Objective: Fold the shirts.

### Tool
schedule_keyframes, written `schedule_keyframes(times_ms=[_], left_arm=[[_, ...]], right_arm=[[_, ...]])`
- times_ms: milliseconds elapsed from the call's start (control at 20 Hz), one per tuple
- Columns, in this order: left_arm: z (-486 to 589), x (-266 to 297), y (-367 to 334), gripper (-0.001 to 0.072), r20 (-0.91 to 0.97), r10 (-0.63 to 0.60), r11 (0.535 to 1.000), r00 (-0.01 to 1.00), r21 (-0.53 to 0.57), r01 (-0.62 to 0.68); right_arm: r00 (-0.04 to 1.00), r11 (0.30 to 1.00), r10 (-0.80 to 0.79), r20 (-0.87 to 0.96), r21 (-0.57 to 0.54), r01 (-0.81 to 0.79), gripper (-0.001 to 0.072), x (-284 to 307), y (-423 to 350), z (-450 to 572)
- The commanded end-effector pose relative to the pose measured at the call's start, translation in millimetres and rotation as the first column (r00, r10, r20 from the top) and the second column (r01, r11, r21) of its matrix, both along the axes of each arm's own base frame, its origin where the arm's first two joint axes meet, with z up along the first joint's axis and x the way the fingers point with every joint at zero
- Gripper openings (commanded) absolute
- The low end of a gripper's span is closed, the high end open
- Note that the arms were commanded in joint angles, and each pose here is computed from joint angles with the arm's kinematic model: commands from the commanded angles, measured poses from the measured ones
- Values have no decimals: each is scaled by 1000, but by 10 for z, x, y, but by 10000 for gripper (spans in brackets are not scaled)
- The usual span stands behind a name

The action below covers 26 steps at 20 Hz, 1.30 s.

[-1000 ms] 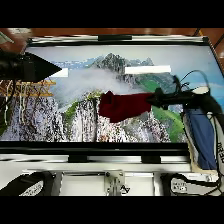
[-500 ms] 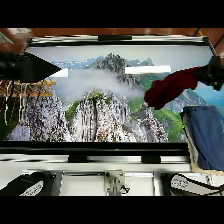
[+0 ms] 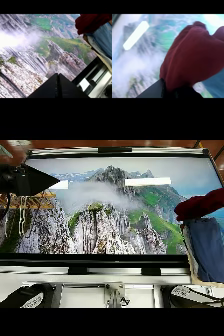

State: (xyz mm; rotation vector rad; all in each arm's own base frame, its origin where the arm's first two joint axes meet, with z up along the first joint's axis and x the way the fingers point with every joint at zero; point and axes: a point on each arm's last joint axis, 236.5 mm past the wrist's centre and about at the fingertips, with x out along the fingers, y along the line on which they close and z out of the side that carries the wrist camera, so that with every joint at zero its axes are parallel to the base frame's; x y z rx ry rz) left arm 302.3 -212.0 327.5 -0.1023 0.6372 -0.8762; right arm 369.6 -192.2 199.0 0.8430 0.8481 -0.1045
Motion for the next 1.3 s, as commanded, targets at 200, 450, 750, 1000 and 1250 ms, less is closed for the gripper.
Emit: schedule_keyframes(times_ms=[200,450,750,1000,1250], left_arm=[[21,-18,-16,38,0,-7,1000,1000,-10,7],[26,-23,-15,39,1,-7,1000,1000,-10,7],[40,-36,-13,38,6,-7,1000,1000,-11,7],[46,-40,-11,38,8,-6,1000,1000,-11,6],[74,-60,-7,39,16,-6,1000,1000,-13,6]], right_arm=[[912,991,-128,-390,-90,101,69,-1004,-449,-475],[807,967,-250,-535,-182,180,69,-1441,-611,-549],[630,951,-309,-712,-232,205,69,-2104,-508,-957],[560,955,-289,-777,-194,224,69,-2376,-234,-1398],[535,952,-298,-790,-202,231,70,-2484,-165,-1805]])
